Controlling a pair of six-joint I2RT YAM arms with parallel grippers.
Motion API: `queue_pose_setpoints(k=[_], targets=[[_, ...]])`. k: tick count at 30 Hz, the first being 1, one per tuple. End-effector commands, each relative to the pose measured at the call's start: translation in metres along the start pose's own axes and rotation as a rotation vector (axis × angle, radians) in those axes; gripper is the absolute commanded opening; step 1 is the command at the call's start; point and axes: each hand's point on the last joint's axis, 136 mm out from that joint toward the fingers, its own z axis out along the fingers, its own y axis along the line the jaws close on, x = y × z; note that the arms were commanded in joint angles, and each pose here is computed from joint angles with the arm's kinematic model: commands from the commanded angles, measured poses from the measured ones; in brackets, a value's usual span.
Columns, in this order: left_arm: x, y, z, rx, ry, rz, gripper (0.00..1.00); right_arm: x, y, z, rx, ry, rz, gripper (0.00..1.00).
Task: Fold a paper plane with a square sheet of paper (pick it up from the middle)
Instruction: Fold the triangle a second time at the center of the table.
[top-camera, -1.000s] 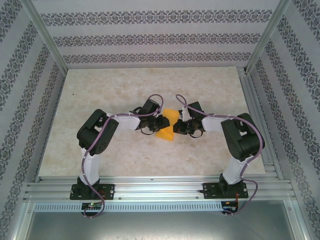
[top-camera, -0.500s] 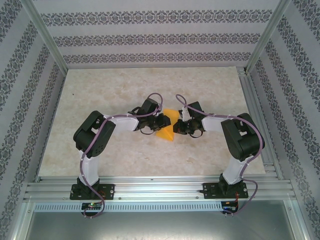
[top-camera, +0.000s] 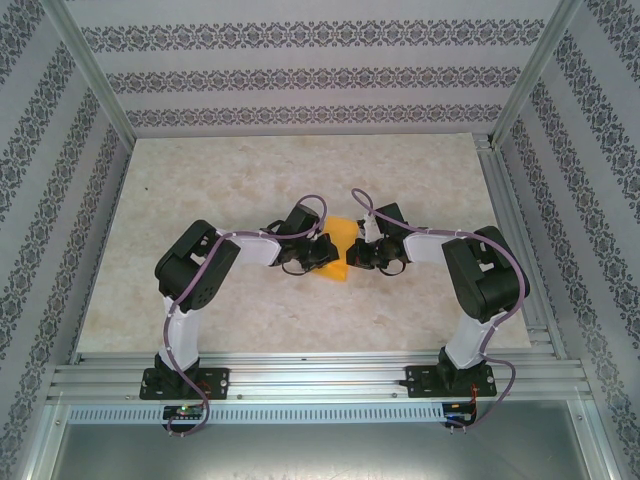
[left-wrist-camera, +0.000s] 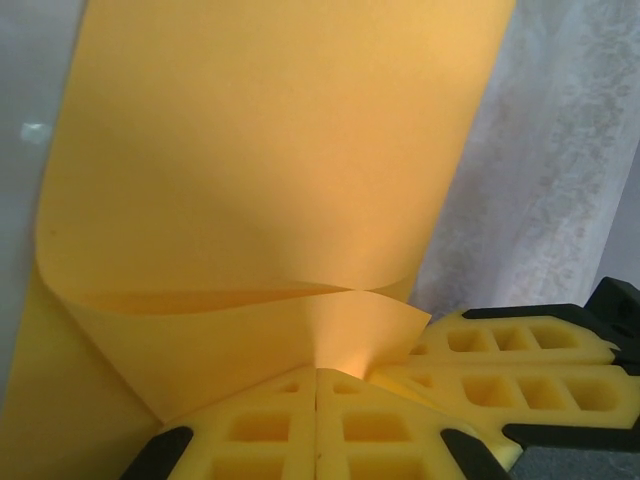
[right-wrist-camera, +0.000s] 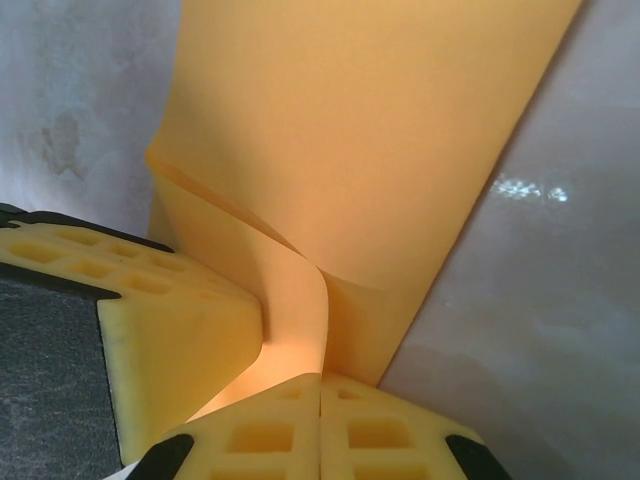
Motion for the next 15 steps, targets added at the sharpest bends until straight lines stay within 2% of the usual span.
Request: queue_pose_setpoints(k=[1, 8, 12, 15], targets=[[0.014, 0.030, 0.012, -0.093, 0.023, -0.028, 0.08, 0.000, -0.005, 0.003, 0.045, 0.004, -0.010, 0.10], [0.013, 0.026, 0.008, -0.101, 0.015, -0.013, 0.08, -0.015, 0.010, -0.025, 0.035, -0.081, -0.015, 0.21], [0.012, 0.024, 0.007, -0.099, 0.011, -0.009, 0.09, -0.006, 0.020, -0.033, -0.009, -0.082, -0.005, 0.17], [0.011, 0.022, 0.007, -0.092, 0.009, -0.006, 0.09, 0.001, 0.027, -0.034, -0.057, -0.092, 0.017, 0.10]])
